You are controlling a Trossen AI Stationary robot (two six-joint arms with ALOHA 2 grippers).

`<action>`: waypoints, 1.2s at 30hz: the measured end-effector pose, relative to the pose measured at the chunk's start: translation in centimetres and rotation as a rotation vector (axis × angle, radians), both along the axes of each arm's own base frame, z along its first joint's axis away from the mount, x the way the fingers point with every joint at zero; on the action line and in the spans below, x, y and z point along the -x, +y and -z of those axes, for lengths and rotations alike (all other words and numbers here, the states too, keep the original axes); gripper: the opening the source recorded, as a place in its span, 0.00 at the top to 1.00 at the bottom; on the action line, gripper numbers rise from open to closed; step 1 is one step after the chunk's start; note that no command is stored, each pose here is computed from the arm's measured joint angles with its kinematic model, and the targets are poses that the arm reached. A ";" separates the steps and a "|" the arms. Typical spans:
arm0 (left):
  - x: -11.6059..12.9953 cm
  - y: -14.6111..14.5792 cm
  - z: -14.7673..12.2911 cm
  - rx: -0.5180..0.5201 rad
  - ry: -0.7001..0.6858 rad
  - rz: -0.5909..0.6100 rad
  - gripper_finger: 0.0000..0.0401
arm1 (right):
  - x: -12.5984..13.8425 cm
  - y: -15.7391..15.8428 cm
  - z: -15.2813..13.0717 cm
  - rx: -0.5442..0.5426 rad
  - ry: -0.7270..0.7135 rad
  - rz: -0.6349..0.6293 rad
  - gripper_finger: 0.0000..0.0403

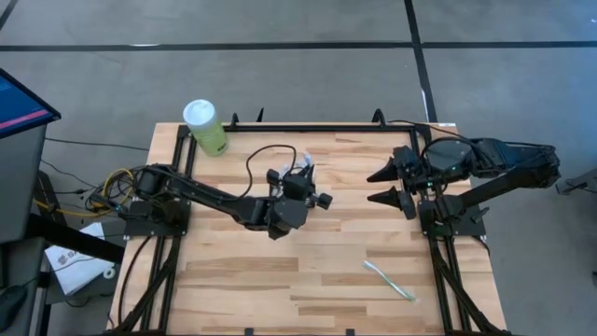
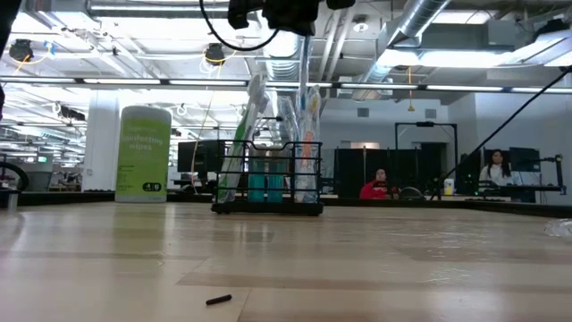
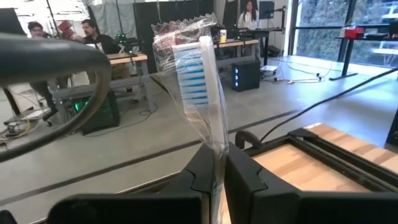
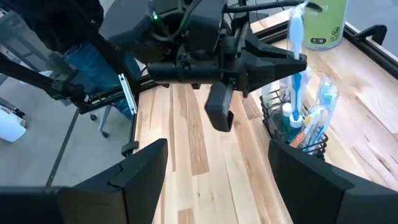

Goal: Pick & Place toothbrushing station
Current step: Put the blue toothbrush into the black mesh organizer

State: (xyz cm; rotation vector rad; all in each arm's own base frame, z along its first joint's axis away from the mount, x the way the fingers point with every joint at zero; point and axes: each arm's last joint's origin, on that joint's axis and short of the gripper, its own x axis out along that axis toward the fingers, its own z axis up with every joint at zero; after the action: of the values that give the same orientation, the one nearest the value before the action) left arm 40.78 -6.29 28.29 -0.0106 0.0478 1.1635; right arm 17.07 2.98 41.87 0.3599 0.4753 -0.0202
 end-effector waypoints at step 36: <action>0.1 3.0 4.8 0.090 -0.005 0.026 0.99 | -0.1 -0.1 0.0 0.039 -0.004 0.012 0.33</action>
State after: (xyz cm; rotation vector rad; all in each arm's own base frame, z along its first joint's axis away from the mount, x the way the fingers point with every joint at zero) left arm 40.65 -3.32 23.45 -0.0926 0.0953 1.1343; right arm 17.12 2.89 41.87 0.3248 0.4684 -0.0405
